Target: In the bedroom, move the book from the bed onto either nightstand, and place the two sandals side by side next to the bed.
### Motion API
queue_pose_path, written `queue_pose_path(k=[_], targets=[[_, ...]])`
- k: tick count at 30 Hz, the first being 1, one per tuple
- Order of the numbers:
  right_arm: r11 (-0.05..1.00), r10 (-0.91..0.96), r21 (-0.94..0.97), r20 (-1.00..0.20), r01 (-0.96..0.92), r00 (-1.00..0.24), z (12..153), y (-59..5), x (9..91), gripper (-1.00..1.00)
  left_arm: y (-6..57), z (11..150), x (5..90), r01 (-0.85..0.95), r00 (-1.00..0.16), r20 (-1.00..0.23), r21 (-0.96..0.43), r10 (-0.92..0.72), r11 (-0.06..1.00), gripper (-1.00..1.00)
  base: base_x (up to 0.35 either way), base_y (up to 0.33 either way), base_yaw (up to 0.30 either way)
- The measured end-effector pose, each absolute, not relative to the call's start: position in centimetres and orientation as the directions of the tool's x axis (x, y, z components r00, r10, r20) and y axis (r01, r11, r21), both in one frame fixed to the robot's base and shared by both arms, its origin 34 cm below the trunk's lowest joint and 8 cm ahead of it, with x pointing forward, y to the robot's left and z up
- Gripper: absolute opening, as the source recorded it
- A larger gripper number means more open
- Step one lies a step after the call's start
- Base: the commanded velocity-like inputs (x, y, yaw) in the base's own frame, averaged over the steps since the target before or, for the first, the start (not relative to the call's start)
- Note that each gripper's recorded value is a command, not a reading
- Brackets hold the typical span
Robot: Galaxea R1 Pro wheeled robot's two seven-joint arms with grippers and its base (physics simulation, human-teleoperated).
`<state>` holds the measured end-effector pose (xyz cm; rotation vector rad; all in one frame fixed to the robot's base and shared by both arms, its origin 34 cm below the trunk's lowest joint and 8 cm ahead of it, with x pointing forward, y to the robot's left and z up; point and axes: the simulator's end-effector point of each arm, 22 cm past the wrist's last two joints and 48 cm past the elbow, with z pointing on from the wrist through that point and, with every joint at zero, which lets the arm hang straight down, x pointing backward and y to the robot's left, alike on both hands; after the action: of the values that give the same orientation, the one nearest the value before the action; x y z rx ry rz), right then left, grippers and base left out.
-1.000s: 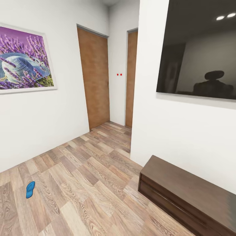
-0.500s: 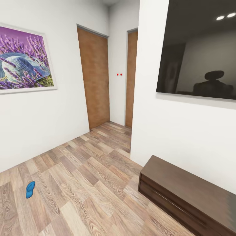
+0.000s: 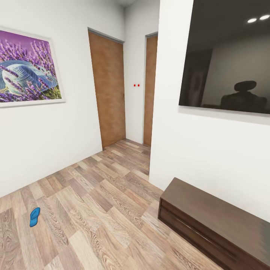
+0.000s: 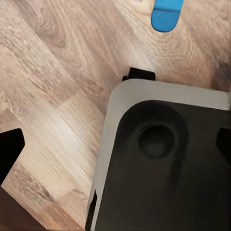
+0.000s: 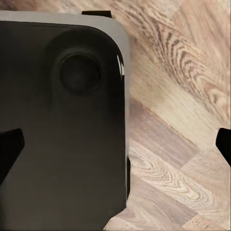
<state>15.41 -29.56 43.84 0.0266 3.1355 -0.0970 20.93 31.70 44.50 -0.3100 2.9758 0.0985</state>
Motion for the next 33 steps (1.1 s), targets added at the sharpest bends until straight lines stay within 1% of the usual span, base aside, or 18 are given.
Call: queue_pose_path(k=[6, 12, 16, 28, 33], targets=[[0.992, 0.044, -0.119, -0.059, 0.051, -0.997, 44.1, -32.3, 17.8, 1.0, 31.9, 44.9, 23.4, -0.229, -0.956, -0.2, 0.041, -0.217, 0.973, 1.0, 0.0, 0.0, 0.0], [0.98, 0.114, -0.145, -0.142, 0.134, -0.983, 44.6, -33.5, 21.6, 1.0, 31.9, 45.5, 26.2, -0.231, -0.943, -0.253, 0.03, -0.217, 0.972, 1.0, 0.0, 0.0, 0.0], [0.976, 0.146, -0.137, -0.178, 0.172, -0.973, 44.8, -33.5, 23.2, 1.0, 31.9, 45.7, 26.9, -0.234, -0.939, -0.267, 0.028, -0.218, 0.972, 1.0, 0.0, 0.0, 0.0], [0.974, 0.161, -0.119, -0.236, 0.193, -0.958, 45.4, -33.3, 26.0, 1.0, 31.5, 45.8, 27.4, -0.233, -0.936, -0.275, 0.018, -0.219, 0.972, 1.0, 0.0, 0.0, 0.0], [0.975, 0.161, -0.114, -0.241, 0.192, -0.957, 45.4, -33.1, 26.3, 1.0, 31.1, 45.7, 27.1, -0.228, -0.939, -0.268, 0.013, -0.216, 0.974, 1.0, 0.0, 0.0, 0.0]])
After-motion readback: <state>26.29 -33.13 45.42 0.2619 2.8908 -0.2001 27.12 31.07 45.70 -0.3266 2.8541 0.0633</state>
